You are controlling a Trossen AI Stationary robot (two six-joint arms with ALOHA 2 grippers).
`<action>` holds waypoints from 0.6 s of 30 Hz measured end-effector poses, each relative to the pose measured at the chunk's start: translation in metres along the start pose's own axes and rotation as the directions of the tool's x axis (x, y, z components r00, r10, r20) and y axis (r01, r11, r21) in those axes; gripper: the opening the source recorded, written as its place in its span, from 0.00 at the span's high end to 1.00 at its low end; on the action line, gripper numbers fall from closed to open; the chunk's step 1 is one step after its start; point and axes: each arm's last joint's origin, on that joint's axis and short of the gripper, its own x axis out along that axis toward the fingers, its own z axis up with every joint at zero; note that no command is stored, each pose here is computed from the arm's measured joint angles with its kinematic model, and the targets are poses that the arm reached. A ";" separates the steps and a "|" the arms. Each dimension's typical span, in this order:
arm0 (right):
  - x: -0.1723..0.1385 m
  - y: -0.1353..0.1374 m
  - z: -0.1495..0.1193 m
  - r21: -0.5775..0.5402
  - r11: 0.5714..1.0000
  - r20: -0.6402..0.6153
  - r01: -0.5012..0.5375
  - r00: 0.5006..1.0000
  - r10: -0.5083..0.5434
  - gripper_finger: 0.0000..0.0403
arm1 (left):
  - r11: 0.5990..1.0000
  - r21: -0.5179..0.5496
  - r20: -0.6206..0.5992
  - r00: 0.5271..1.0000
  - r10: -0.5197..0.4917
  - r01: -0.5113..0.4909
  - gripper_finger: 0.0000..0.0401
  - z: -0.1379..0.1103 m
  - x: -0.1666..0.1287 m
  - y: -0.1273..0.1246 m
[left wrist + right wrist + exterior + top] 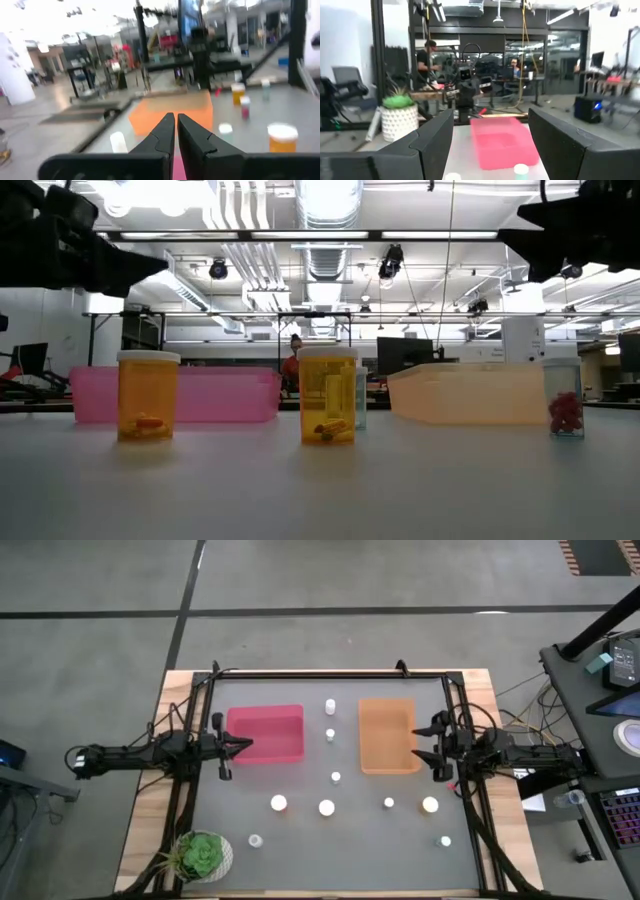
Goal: Pick and place medicine bottles into bin by pill shape (circle, oval)
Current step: Put the left orange pill into the pink bin
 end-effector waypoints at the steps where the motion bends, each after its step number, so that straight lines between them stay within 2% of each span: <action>1: 0.000 0.000 0.000 0.020 1.000 0.000 0.000 1.000 0.000 0.38 | 1.000 -0.005 0.023 1.000 0.004 -0.004 0.98 0.002 0.000 0.000; 6: 0.000 0.000 0.003 0.069 0.998 0.029 -0.001 1.000 -0.001 0.38 | 0.978 -0.207 0.110 0.994 0.018 0.005 0.98 0.011 -0.001 0.002; 11: 0.000 0.000 0.002 0.069 0.998 0.023 -0.001 1.000 0.000 0.38 | 0.987 -0.159 0.206 0.977 0.050 -0.017 0.98 0.020 -0.002 0.004; 18: 0.000 0.000 0.002 0.044 0.999 0.025 0.004 1.000 -0.005 0.38 | 0.982 -0.188 0.346 0.935 0.081 -0.016 0.98 0.034 -0.006 0.007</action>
